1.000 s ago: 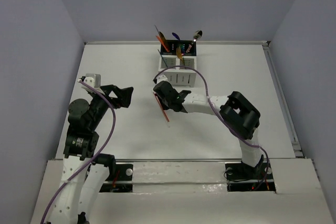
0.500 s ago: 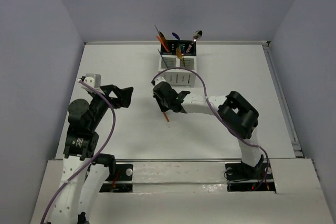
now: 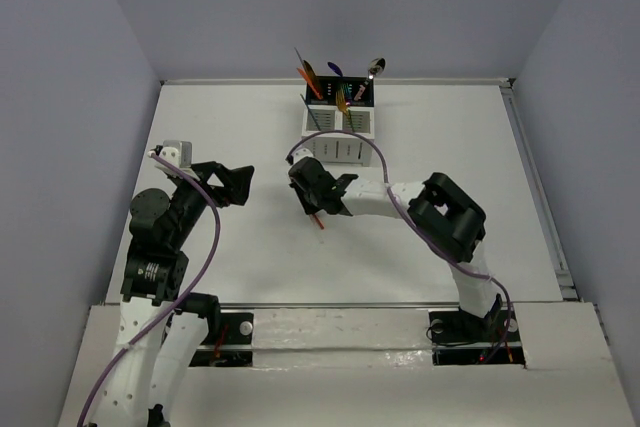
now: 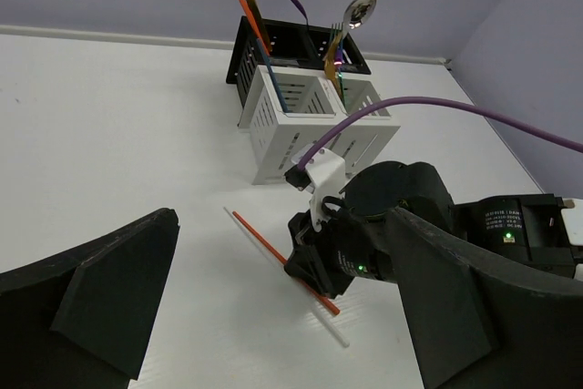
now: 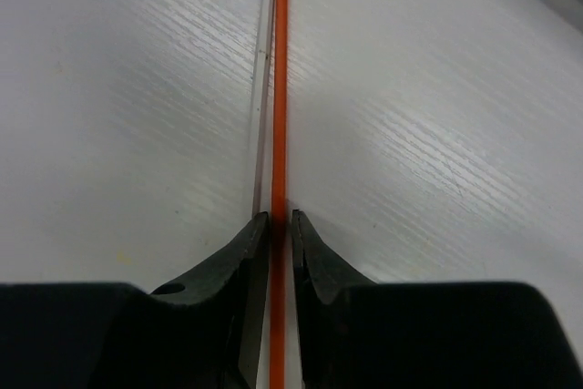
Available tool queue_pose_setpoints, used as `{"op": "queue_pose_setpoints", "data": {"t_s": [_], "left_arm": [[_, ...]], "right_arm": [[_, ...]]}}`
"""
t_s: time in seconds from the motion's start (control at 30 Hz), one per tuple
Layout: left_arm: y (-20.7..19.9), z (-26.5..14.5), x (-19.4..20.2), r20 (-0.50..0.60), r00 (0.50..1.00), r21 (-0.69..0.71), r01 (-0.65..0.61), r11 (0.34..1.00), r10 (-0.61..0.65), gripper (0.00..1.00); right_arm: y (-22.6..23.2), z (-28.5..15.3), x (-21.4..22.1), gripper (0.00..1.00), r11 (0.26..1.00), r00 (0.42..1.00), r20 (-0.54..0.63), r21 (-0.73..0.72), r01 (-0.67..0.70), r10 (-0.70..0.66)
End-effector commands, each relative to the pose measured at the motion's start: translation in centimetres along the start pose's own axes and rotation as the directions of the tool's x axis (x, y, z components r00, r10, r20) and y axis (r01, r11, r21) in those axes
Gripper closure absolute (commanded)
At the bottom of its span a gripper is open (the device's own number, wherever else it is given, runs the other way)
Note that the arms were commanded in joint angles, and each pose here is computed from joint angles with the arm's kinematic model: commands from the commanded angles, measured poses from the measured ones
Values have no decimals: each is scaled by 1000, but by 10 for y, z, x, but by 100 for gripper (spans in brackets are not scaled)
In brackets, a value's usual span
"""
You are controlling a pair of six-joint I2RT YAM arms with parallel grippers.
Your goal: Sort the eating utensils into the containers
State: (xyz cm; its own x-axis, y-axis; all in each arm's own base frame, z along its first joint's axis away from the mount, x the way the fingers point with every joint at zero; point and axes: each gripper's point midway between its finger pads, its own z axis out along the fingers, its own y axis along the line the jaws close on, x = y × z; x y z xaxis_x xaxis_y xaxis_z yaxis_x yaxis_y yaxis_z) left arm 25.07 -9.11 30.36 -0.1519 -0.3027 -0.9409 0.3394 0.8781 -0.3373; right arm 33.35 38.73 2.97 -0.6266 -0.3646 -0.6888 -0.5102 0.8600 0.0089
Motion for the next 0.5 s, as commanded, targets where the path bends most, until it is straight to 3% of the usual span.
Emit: {"op": "queue_pose_setpoints", "data": {"t_s": [0.0,0.1,0.33,0.47], "left_arm": [[-7,0,-14,56,998,30,-8,1000,6,1],[-7,0,-14,56,998,33,-8,999,6,1],[-8,-1,-15,58,998,36,-8,999,5,1],[-8,-1,-15,60,998,35,-8,999,6,1]], "right_arm": [[1,0,-11,78,999,1000,21,33,6,-7],[-7,-3,-13,86,997,999,26,72,20,-22],[-4,0,-19,75,997,999,10,70,44,-45],[-2,6,-19,73,995,998,-13,68,70,-69]]}}
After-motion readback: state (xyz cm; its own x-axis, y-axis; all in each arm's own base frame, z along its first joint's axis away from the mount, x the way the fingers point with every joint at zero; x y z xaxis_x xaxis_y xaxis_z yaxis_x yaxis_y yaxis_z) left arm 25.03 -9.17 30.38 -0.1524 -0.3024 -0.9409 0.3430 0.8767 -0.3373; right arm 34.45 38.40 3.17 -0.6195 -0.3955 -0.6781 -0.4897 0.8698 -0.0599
